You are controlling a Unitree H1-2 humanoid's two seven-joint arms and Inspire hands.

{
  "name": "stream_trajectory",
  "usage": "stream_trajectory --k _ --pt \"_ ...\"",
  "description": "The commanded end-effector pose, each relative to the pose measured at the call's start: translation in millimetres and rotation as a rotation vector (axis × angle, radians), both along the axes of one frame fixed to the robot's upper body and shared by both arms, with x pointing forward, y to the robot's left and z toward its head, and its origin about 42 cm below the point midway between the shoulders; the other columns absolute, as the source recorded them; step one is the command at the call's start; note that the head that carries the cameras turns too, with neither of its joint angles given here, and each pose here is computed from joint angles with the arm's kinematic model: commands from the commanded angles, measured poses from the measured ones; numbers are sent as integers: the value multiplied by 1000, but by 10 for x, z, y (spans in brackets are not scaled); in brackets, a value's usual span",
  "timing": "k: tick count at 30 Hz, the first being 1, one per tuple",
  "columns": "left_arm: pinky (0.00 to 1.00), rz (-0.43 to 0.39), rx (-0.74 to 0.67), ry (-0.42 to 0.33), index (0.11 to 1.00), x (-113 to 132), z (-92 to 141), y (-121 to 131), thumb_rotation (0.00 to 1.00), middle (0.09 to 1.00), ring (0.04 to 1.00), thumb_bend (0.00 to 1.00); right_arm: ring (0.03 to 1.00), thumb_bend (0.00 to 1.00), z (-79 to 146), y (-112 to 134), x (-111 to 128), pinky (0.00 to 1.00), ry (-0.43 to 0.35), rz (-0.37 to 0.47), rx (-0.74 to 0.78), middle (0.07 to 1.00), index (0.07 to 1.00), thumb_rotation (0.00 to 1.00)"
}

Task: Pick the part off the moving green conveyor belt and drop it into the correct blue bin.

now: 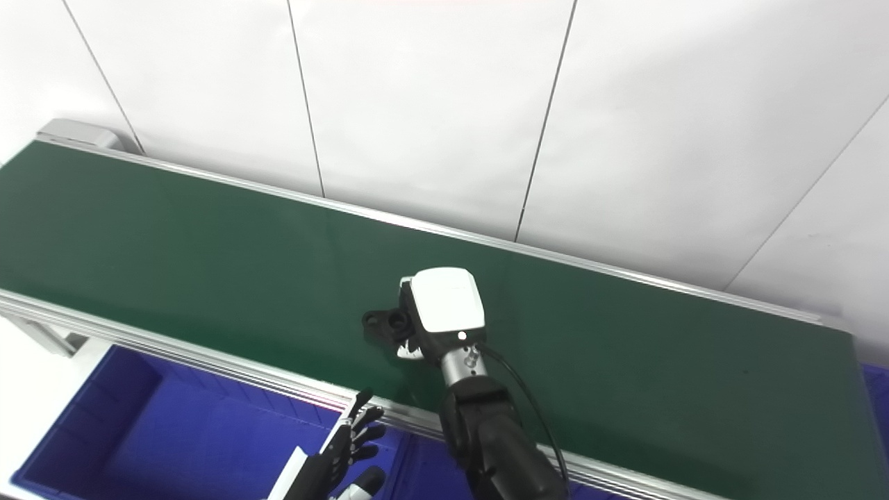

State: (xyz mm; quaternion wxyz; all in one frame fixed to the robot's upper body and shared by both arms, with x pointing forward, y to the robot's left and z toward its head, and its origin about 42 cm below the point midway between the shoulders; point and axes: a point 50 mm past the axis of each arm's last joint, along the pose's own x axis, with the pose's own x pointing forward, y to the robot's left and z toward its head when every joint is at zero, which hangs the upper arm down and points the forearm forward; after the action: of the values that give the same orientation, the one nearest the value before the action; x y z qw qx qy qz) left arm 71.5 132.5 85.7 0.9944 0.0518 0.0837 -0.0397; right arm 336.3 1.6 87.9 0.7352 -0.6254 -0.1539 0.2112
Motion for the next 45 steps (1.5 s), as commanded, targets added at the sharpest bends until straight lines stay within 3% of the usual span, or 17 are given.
stream_trajectory --k 1,19,28,37,45 --pt "832 8 -111 -59 1000 28 205 -288 898 939 883 627 120 518 -102 -10 -107 61 70 -4 -17 202 480 115" --pt "869 -3 -85 -55 1000 36 174 -80 947 956 891 683 136 510 676 -105 -113 80 -57 -61 176 224 487 138" --pt "905 -9 -78 -52 1000 24 173 -12 956 963 902 668 140 512 862 -391 -332 84 -95 -80 263 225 486 133" --pt "928 -19 -71 -66 1000 25 222 140 991 986 920 669 139 510 977 -894 -921 79 -75 -141 188 231 487 133" --pt "998 -32 -117 -67 1000 60 351 368 1000 1000 976 674 120 511 1187 -1135 -1569 61 -44 -171 173 208 485 133"
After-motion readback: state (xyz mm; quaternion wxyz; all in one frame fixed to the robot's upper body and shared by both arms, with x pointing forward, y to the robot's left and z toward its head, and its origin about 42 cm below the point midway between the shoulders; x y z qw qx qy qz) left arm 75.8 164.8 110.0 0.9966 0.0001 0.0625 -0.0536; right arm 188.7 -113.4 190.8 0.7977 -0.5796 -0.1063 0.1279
